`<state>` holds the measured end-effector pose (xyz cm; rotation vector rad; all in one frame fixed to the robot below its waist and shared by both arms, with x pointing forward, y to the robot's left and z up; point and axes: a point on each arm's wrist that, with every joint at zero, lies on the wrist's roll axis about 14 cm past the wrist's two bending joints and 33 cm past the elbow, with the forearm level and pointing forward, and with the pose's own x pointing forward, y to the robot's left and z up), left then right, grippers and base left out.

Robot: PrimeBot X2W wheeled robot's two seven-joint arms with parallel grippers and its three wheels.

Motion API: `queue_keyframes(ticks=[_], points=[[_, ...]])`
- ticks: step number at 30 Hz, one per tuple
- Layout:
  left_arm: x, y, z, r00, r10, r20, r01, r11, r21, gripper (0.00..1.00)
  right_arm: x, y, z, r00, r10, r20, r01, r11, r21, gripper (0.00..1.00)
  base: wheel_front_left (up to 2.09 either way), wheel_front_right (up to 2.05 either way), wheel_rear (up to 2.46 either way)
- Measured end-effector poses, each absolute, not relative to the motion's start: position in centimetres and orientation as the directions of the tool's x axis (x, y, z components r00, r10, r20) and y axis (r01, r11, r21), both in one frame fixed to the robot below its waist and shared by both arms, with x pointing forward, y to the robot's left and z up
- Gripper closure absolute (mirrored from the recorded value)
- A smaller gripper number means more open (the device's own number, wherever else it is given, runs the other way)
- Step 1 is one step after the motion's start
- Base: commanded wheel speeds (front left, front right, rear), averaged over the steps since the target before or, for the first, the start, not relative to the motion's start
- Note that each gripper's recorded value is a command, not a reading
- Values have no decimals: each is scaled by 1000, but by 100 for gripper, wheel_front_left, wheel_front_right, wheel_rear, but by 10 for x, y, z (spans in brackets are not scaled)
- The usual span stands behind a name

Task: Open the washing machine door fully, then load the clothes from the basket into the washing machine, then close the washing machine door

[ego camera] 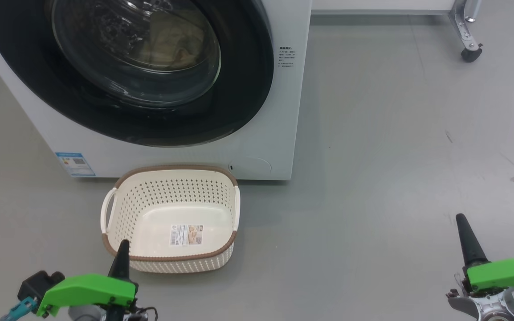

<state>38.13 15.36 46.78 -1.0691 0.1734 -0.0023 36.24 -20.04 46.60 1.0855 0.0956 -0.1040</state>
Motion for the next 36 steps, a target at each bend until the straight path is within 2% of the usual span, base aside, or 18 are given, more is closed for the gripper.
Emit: queue_keyframes(ticks=[36], points=[[382,179,480,994,-44,-96,-91,94,-991,100,370,-203,474,994,-30,-101,103,76,992,100,0,0,0]])
